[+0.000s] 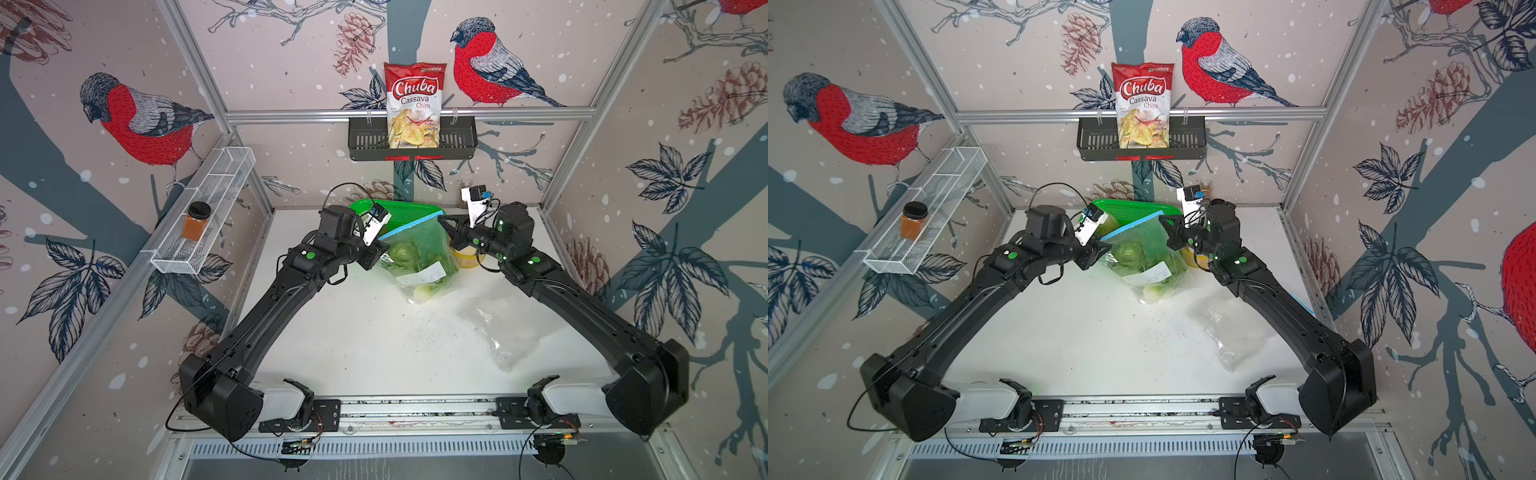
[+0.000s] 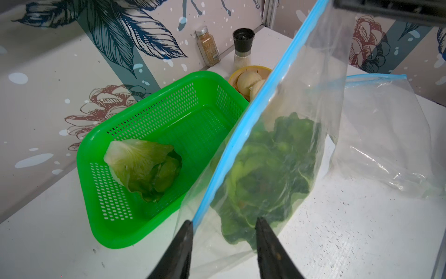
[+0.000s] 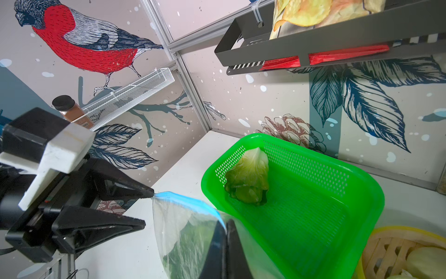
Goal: Put the chinese cabbages into a zipper bag and zip it
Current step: Place the zipper food storage bag at the center of the board.
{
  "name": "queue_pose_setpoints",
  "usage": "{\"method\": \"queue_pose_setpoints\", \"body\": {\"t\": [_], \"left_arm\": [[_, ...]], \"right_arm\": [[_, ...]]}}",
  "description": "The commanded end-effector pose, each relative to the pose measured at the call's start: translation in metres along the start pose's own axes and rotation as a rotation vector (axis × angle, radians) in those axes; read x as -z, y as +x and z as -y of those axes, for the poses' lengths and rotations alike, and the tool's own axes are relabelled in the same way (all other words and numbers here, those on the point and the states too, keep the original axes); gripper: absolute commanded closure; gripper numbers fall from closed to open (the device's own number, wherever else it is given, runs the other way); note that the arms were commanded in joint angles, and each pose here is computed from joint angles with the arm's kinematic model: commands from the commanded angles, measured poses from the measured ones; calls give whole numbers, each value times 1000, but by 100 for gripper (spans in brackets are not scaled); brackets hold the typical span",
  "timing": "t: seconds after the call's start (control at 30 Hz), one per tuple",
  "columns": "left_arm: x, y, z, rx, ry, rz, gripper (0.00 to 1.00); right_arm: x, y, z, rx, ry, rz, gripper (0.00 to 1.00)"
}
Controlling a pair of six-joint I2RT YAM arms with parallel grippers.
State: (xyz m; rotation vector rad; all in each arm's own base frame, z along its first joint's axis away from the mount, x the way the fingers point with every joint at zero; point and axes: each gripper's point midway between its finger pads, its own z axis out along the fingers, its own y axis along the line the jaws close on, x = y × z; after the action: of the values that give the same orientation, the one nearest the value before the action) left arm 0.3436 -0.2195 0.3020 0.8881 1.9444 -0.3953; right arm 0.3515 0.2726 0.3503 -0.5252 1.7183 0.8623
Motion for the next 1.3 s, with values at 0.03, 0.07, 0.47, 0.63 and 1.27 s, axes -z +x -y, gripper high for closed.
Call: {"method": "queue_pose_setpoints", "body": {"t": [0.03, 0.07, 0.47, 0.63, 1.27], "left_arm": [[-1, -37, -5, -52, -13, 144, 56], [-2, -40, -6, -54, -11, 154, 56], [-41, -38, 25, -84, 247, 87, 62], [-45, -34, 24, -86, 240, 85, 83], [15, -24, 3, 50, -9, 144, 100]], "right_arm": [[0, -12, -13, 46, -55, 39, 100], [0, -13, -14, 50, -55, 41, 100], [-3, -6, -21, 69, -79, 27, 100], [-5, -3, -20, 72, -78, 13, 100], [-1, -8, -34, 49, -78, -1, 22]]}}
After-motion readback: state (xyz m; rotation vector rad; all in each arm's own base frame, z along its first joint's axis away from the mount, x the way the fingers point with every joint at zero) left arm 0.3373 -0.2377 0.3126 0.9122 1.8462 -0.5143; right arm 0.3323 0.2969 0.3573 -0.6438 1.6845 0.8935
